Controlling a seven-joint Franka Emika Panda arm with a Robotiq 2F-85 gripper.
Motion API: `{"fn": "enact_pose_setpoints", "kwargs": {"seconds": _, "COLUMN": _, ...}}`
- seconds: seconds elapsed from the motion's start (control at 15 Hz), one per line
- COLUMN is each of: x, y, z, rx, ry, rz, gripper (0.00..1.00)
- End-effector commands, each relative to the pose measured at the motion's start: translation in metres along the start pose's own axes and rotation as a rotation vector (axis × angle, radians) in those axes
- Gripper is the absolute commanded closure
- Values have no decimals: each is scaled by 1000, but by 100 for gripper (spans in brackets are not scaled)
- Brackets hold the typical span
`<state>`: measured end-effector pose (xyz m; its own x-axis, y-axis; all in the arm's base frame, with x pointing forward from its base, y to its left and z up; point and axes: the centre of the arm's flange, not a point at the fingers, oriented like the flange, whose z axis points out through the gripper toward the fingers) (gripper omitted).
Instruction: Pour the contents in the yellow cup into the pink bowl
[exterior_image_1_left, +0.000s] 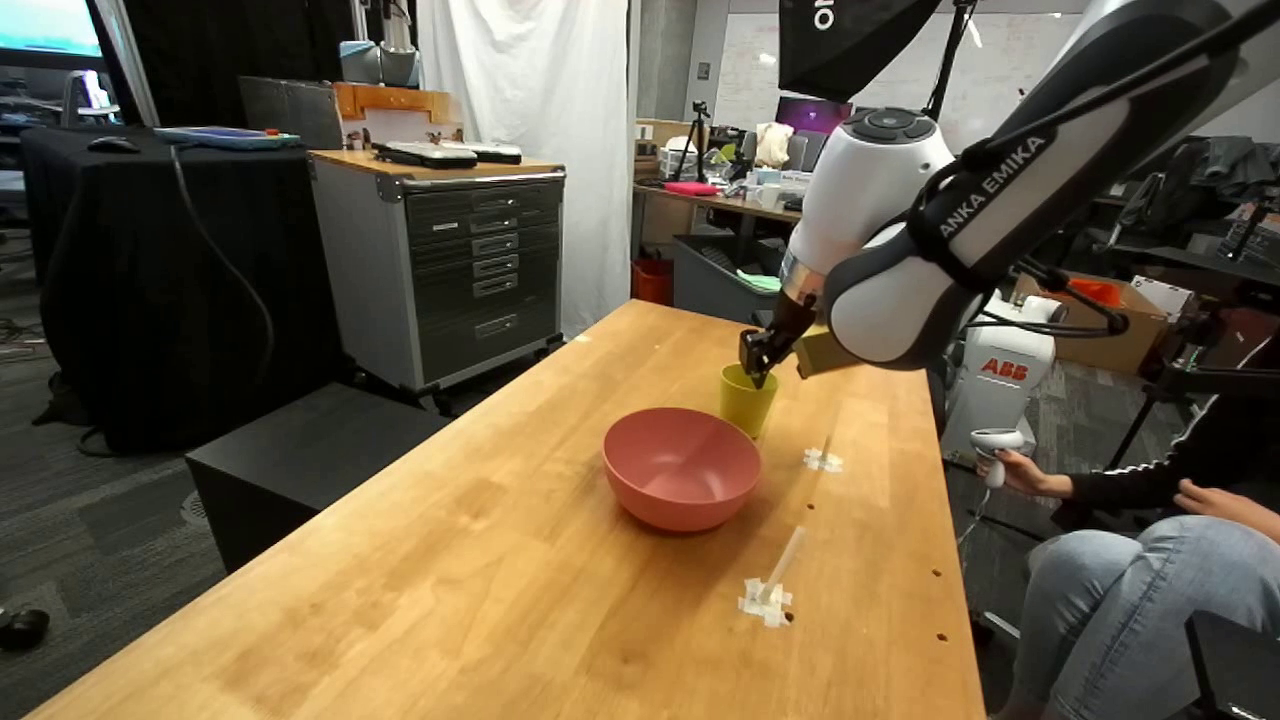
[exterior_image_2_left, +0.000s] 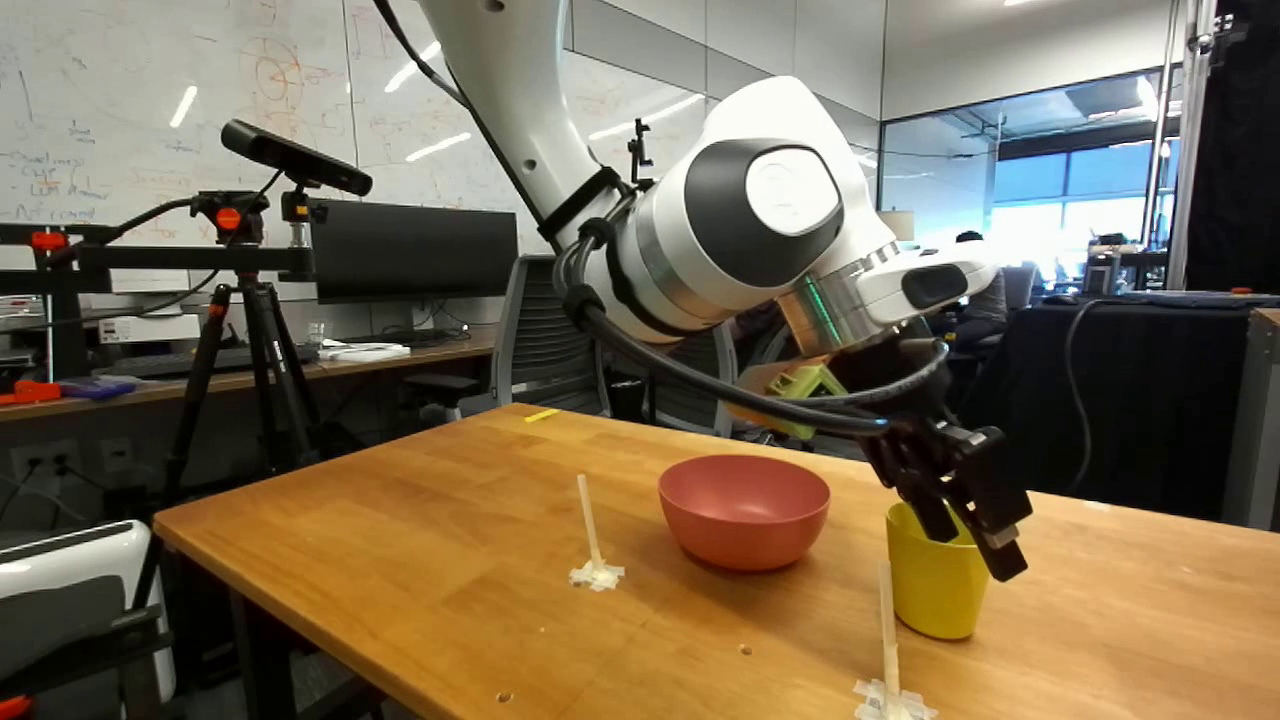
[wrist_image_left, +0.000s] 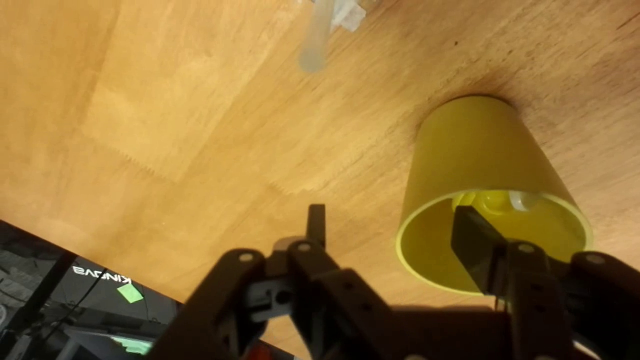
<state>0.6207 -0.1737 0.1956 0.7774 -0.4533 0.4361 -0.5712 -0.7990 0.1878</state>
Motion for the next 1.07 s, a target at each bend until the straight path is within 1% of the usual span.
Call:
{"fn": "enact_pose_setpoints", "kwargs": {"seconds": 0.0, "x": 3, "y": 4, "z": -7, "rx": -4, "ry": -8, "rz": 38, "gripper": 36}}
{"fn": "enact_pose_setpoints", "kwargs": {"seconds": 0.2, "x": 3, "y": 6, "z": -5, "rx": -8, "ry": -16, "rz": 43, "gripper": 36}}
{"fn": "enact_pose_setpoints", "kwargs": {"seconds": 0.27, "x": 3, "y": 7, "z": -4, "rx": -9, "ry": -20, "rz": 45, "gripper": 40}}
{"fn": "enact_pose_setpoints", "kwargs": {"seconds": 0.33, "x": 3, "y": 8, "z": -4, "rx": -11, "ry": -23, "rz": 47, "gripper": 63}}
{"fn": "enact_pose_setpoints", "kwargs": {"seconds": 0.47, "x": 3, "y": 9, "z": -4, "rx": -13, "ry": -26, "rz": 49, "gripper": 66}}
{"fn": "enact_pose_setpoints", "kwargs": {"seconds": 0.53, "x": 2, "y": 9, "z": -3, "rx": -14, "ry": -27, "rz": 49, "gripper": 73}}
{"fn": "enact_pose_setpoints", "kwargs": {"seconds": 0.6, "x": 3, "y": 9, "z": -3, "rx": -14, "ry": -28, "rz": 51, "gripper": 84}}
{"fn": "enact_pose_setpoints", "kwargs": {"seconds": 0.67, "x": 3, "y": 9, "z": -3, "rx": -13, "ry": -29, "rz": 51, "gripper": 91}}
{"fn": "enact_pose_setpoints", "kwargs": {"seconds": 0.87, "x": 1, "y": 9, "z": -4, "rx": -14, "ry": -32, "rz": 52, "gripper": 98}}
{"fn": "enact_pose_setpoints", "kwargs": {"seconds": 1.0, "x": 3, "y": 8, "z": -8, "rx": -9, "ry": -26, "rz": 54, "gripper": 95}}
